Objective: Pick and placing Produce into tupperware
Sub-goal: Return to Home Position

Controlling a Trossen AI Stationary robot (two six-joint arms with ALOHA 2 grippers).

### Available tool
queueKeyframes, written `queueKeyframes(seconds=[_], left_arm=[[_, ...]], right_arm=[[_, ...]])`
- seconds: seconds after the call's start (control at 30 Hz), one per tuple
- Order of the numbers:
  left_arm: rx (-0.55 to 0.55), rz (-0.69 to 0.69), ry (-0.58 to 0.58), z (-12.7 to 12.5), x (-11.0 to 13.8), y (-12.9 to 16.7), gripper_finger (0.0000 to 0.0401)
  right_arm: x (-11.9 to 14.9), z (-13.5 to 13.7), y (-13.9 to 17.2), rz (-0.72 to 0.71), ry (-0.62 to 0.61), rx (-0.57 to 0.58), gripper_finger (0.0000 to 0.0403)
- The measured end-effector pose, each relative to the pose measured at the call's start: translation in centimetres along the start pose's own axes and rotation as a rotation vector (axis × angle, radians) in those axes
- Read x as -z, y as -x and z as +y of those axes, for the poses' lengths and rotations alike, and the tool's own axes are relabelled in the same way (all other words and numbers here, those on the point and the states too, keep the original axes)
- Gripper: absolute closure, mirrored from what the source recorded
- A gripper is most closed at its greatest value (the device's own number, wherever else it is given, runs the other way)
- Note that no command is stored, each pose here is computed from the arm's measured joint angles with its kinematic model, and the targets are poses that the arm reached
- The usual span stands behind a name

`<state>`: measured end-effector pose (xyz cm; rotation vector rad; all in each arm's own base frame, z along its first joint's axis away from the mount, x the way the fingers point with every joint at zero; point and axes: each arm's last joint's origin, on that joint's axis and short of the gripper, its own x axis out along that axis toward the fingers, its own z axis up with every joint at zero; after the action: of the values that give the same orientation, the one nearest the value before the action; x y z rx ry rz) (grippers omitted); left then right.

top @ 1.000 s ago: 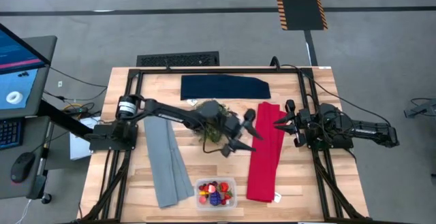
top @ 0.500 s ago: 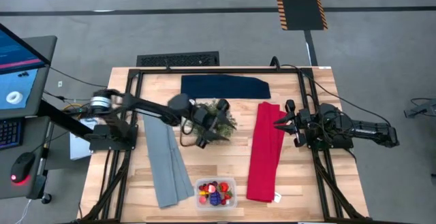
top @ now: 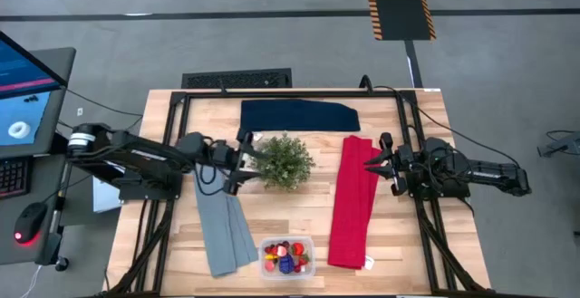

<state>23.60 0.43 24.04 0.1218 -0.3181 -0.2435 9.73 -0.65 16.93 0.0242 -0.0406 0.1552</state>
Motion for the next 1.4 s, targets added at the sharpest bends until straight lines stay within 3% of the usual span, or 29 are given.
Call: queueKeyframes(seconds=[0.13, 0.5, 0.77, 0.93, 1.33, 1.4], left_arm=[[-0.055, 0.095, 0.034, -0.8, 1.6, 2.5, 0.0205], [-0.169, 0.118, 0.087, -2.7, 4.2, 9.0, 0.0205], [-0.209, 0.232, 0.096, -2.7, 5.3, 9.3, 0.0205], [-0.299, 0.313, 0.109, -2.6, 6.1, 9.6, 0.0205], [-0.350, 0.148, -0.008, -2.4, 3.2, 10.0, 0.0205], [-0.351, 0.184, -0.001, -2.5, 3.2, 10.4, 0.0205]], right_arm=[[0.0, 0.0, 0.0, 0.000, 0.000, 0.000, 0.0310], [0.0, 0.0, 0.0, 0.000, 0.000, 0.000, 0.0310], [0.0, 0.0, 0.0, 0.000, 0.000, 0.000, 0.0310], [0.0, 0.0, 0.0, 0.000, 0.000, 0.000, 0.0310], [0.0, 0.0, 0.0, 0.000, 0.000, 0.000, 0.0310], [0.0, 0.0, 0.0, 0.000, 0.000, 0.000, 0.0310]])
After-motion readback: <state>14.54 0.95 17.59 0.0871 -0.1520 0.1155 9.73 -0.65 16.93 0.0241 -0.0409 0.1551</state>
